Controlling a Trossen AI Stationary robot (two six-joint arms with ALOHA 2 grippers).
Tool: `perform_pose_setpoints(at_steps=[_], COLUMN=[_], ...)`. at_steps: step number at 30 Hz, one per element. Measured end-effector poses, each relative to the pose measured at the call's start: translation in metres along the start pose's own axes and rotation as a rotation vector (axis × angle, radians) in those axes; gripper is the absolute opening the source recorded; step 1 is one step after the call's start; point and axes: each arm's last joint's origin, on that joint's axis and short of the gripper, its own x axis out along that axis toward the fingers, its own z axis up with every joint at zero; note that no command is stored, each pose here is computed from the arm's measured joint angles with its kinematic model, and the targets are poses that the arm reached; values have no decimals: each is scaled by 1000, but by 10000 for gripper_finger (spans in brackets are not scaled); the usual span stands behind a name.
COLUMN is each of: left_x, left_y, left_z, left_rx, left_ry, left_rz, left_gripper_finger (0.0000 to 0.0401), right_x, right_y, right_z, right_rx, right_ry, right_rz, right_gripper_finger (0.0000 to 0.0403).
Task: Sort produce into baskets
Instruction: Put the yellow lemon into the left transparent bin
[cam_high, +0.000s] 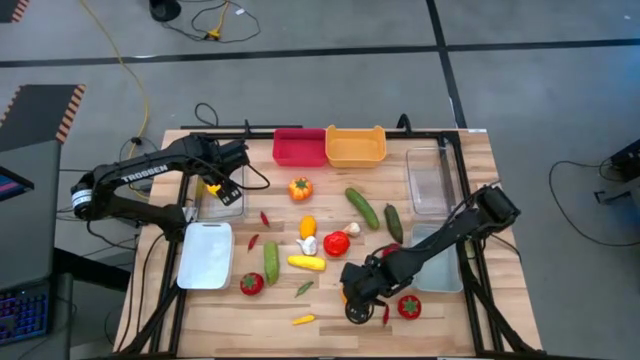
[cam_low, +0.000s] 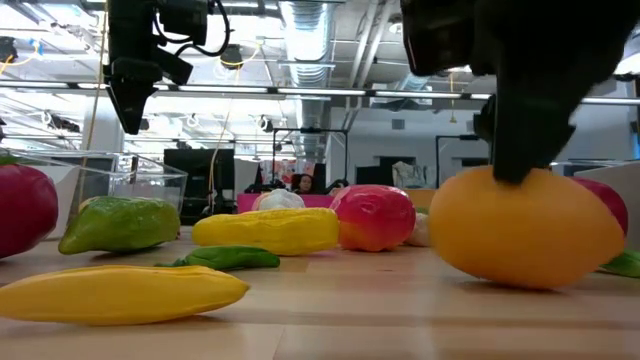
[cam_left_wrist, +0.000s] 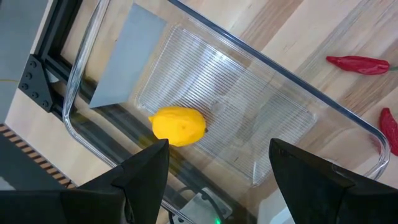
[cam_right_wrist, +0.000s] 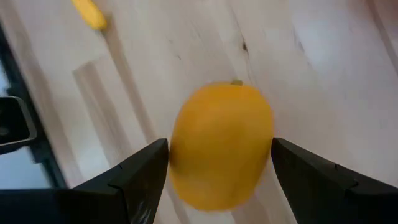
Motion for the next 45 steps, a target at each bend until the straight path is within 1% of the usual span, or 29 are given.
perform_pose_setpoints(at_steps=[5, 12, 18, 24, 28, 33, 36, 39, 42, 45], left_x=[0, 0, -1, -2, -3, -5, -5, -6, -7, -7], left_y=[0, -2, -5, -8, -11, -16, -18, -20, -22, -23], left_z=[0, 3, 2, 5, 8, 12, 12, 13, 13, 13], left_rx=[19, 28, 45, 106, 142, 198, 226, 244, 252, 267], left_ry=[-3, -30, -37, -69, -115, -165, -178, -188, -199, -208], left_rz=[-1, -9, -12, -19, -32, -41, -42, -44, -47, -49], left_gripper_finger=[264, 264, 264, 264, 264, 264, 264, 264, 264, 264], right_x=[6, 6, 6, 7, 7, 8, 8, 8, 6, 0], right_y=[-1, -1, -1, -4, -8, -17, -21, -24, -25, -25], right_z=[0, -1, -1, 2, 8, 20, 26, 32, 39, 46], right_rx=[0, 0, 0, 6, -5, 24, 22, 26, 3, 2], right_ry=[8, 18, 24, 22, 7, -13, -25, -47, -85, -123], right_rz=[-11, -8, -6, -10, -20, -33, -33, -18, 6, 35], right_gripper_finger=[309, 285, 277, 276, 275, 275, 275, 275, 275, 275])
